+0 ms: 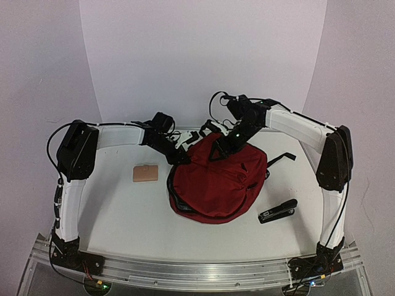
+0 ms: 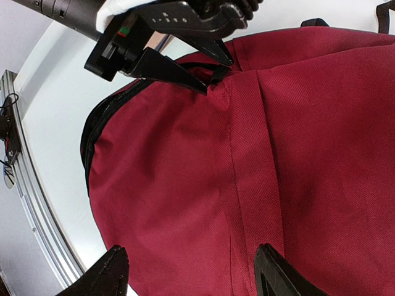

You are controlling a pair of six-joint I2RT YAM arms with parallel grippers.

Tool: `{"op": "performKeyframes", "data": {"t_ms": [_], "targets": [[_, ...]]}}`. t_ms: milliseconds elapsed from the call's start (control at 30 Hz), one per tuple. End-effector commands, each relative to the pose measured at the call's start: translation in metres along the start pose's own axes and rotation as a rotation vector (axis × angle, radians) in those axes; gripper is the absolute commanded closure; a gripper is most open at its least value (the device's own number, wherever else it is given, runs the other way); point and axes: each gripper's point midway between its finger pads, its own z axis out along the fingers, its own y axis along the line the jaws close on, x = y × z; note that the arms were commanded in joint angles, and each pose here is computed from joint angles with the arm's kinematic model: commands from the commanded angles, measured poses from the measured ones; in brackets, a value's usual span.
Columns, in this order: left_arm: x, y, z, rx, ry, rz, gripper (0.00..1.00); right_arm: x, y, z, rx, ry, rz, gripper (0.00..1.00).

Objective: Pack the student bag
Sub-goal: Adjust the student bag at the center of the board.

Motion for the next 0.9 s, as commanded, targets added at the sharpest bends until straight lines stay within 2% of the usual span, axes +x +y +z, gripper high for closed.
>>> {"op": "performKeyframes", "data": {"t_ms": [0,300,467,867], "targets": [[-0.042,0.018,-0.024,-0.064,-0.118,0.040,0.71,-0.001,0.001,-0.002,-0.013,-0.005,0.007,0.30],[-0.043,0.017,-0.028,-0.057,-0.122,0.050,0.78,-0.001,0.000,0.001,-0.018,-0.001,0.011,0.30],[-0.043,0.011,-0.037,-0.053,-0.134,0.058,0.69,0.001,0.000,0.001,-0.018,0.001,0.009,0.30],[-0.053,0.019,-0.042,-0.083,-0.160,0.045,0.68,0.001,0.001,0.003,-0.029,0.004,0.017,0.30]]}}
